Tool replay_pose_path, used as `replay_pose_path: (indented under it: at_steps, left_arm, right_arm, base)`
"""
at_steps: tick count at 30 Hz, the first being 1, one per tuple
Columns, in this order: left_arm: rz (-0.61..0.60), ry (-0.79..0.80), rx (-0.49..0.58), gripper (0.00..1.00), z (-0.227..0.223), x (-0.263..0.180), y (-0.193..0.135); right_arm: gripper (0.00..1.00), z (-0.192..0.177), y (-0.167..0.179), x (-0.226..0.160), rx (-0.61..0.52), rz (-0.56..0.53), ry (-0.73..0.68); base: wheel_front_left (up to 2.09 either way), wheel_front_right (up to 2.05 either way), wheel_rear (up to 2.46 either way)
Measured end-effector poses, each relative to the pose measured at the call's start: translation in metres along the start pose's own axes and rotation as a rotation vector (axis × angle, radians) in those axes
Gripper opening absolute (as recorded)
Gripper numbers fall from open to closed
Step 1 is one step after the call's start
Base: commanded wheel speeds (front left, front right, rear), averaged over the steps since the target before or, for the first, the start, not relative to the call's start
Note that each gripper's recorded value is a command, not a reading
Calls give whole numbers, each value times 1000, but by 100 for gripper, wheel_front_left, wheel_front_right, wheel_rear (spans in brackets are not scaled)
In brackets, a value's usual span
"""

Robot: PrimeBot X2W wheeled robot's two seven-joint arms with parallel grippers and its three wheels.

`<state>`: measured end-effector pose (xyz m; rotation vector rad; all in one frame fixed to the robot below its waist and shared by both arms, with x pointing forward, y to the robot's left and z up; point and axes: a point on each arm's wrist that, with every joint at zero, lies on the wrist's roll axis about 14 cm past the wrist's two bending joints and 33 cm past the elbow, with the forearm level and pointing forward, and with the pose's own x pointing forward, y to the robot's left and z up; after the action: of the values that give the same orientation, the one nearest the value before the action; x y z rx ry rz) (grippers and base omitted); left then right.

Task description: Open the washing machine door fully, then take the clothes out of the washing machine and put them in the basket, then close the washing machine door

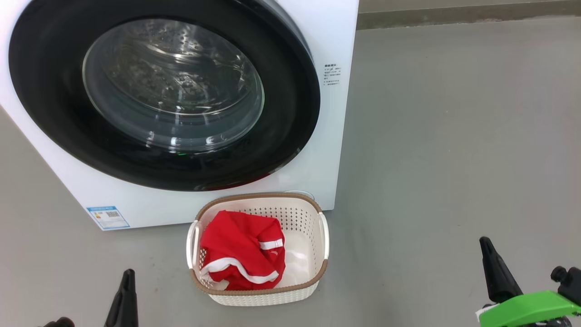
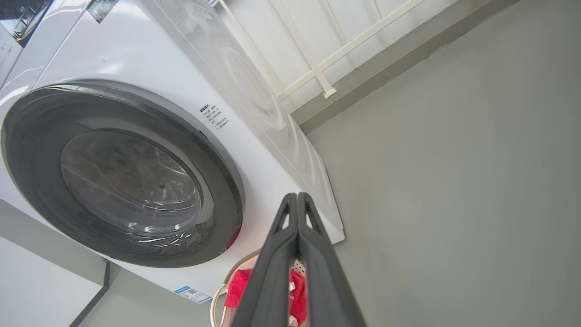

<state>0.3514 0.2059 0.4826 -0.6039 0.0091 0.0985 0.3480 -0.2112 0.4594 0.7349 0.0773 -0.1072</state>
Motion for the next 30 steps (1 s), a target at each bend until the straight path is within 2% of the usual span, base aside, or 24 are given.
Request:
replay_pose_path:
  at_steps: [30]
  left_arm:
    - [22,49,-352,0,-8,8,-1]
  right_arm:
    - [0,3,2,8,296,-18,12]
  base:
    - [0,0,0]
